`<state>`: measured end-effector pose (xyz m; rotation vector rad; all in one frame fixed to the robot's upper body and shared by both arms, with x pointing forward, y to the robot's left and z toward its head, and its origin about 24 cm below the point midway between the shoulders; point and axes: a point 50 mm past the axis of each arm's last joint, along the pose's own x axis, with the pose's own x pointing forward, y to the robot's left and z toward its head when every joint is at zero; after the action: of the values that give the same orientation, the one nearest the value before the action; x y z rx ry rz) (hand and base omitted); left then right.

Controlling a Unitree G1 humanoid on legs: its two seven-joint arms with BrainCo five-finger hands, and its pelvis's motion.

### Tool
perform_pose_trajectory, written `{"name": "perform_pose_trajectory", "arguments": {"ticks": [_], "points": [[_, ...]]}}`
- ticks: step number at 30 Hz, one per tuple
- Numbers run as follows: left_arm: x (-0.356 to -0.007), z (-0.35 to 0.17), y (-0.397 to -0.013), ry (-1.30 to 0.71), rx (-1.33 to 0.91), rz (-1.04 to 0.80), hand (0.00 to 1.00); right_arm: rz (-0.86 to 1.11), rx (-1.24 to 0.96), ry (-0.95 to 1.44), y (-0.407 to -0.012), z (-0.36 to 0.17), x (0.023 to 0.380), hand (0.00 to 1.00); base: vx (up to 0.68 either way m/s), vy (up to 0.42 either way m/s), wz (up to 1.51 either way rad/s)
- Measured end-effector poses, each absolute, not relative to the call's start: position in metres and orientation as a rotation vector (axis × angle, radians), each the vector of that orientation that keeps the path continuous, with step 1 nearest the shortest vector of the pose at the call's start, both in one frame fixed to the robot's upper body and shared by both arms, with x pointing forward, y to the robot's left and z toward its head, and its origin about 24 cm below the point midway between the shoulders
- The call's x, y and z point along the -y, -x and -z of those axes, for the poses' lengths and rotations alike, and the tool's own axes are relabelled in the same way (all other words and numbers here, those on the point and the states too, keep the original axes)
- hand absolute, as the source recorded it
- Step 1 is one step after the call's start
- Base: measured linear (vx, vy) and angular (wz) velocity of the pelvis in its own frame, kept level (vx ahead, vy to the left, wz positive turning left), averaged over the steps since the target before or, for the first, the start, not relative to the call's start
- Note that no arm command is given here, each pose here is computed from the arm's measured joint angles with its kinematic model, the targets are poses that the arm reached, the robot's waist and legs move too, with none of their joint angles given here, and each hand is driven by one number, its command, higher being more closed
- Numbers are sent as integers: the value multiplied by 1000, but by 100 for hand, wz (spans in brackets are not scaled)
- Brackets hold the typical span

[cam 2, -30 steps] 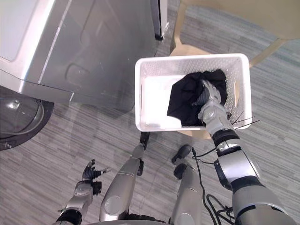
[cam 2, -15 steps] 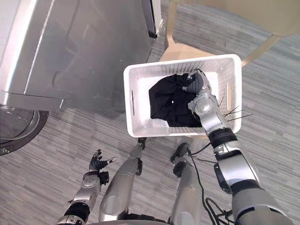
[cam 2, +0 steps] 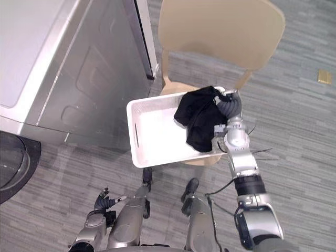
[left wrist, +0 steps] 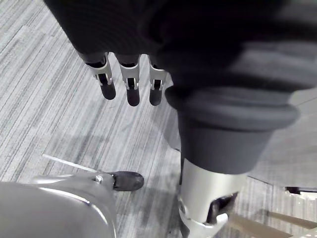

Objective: Pick up the laundry basket with both hands and put the clothes into the washing machine.

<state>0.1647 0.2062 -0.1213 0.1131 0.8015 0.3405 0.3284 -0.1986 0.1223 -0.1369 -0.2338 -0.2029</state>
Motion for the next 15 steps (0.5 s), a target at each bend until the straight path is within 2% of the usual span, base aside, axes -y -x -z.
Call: {"name": "perform_pose_trajectory", "arguments": {"ticks": [5,9,12,15], "points": [[-215,131,-138,-105,-875,-376,0,129,163,-138,-299,-85,171,100,91,1,-1],[-215,139,-115,-98,-940,-394,0,65,173,-213,-283,-81,158,100,43,29,-30],[-212,138,-112,-88,-938,-393,0,17,190,-214,-280,-83,152,100,-12,33,-21],[-211,129,-129,-83,-864,-391,0,33,184,-217,-279,-81,156,100,-64,-9,68]]}}
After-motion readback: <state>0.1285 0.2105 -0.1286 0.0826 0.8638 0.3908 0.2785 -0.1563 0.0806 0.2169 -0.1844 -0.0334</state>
